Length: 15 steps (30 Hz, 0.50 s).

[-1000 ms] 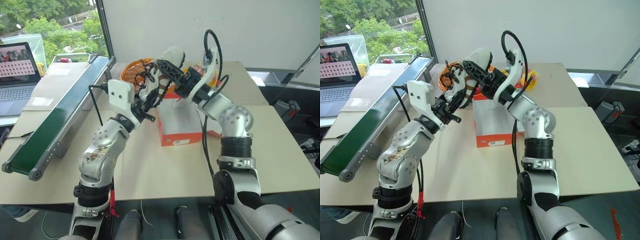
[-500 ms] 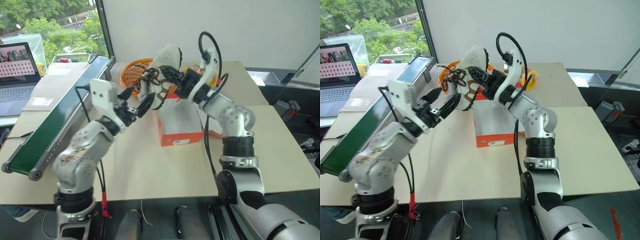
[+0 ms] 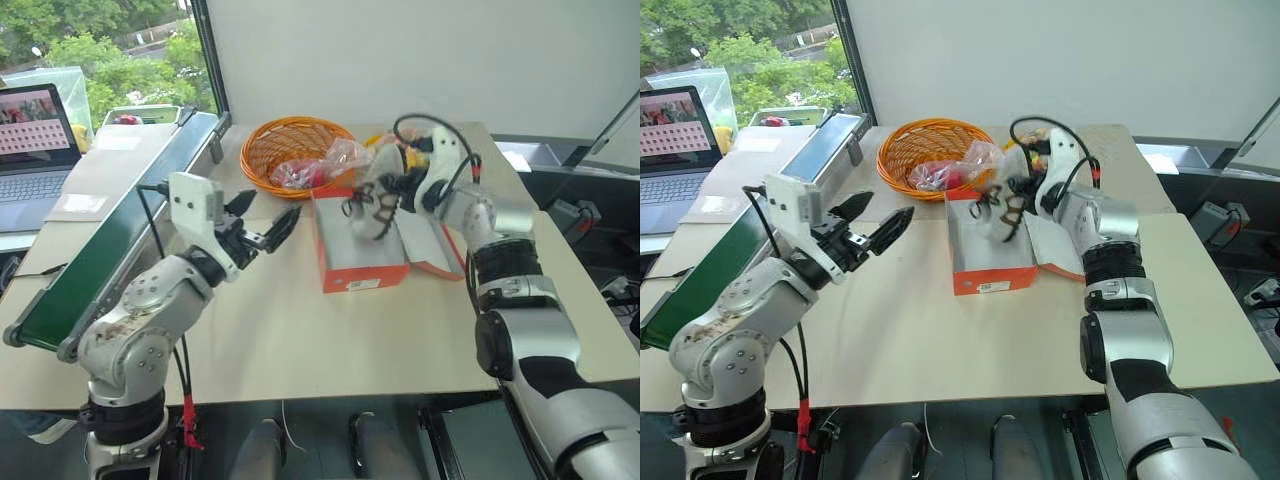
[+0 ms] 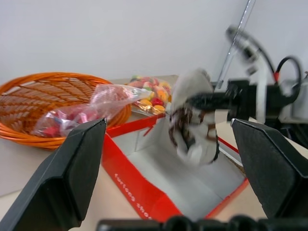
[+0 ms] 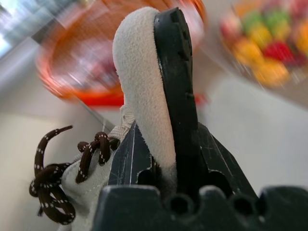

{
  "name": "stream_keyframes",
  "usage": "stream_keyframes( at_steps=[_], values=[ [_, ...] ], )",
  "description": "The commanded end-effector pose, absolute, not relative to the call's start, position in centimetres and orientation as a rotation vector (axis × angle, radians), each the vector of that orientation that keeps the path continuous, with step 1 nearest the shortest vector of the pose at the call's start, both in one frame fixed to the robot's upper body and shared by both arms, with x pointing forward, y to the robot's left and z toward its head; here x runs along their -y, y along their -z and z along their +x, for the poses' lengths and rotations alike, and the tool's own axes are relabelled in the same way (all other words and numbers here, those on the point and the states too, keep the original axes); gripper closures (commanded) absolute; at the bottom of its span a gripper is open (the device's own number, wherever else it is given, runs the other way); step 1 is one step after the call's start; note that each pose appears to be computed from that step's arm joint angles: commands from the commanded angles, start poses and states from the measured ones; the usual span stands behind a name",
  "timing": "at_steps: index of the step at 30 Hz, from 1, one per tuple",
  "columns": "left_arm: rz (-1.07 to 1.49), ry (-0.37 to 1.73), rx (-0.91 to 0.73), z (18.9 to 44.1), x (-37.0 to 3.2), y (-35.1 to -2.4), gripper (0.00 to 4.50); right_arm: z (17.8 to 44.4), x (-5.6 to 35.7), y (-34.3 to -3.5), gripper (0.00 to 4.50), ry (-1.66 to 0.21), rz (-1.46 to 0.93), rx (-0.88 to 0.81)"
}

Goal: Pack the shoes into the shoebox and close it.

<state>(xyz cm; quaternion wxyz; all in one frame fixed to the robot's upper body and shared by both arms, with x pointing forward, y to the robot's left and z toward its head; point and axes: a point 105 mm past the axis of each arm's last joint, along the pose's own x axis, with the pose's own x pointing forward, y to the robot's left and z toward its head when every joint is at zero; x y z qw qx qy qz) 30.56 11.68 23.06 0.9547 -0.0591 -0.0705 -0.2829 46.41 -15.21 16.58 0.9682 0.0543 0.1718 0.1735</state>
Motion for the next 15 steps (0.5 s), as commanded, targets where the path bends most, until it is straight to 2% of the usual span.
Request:
stream_keyframes(
  at_steps=[1,5,11,13,14,15],
  values=[
    [-0.105,0.572,0.214,30.2,-11.4,-24.4,0.06,46.8,15.0,-16.8,4.06,-0.371,0.044,-0.334],
    [-0.115,0.563,0.221,30.2,-11.2,-24.3,0.06,46.5,14.7,-14.7,4.06,-0.391,-0.037,-0.391],
    [-0.136,0.539,0.23,30.1,-11.1,-24.1,0.06,46.4,14.3,-13.9,4.06,-0.411,-0.115,-0.422],
    [-0.137,0.535,0.232,30.0,-11.1,-24.1,0.06,46.5,14.2,-13.9,3.08,-0.415,-0.128,-0.421],
    [-0.139,0.529,0.232,30.0,-11.1,-24.1,0.06,46.6,14.0,-14.2,2.92,-0.42,-0.141,-0.414],
    [-0.141,0.525,0.232,30.0,-11.2,-24.0,0.06,46.6,13.8,-14.4,2.48,-0.425,-0.151,-0.406]
  ],
)
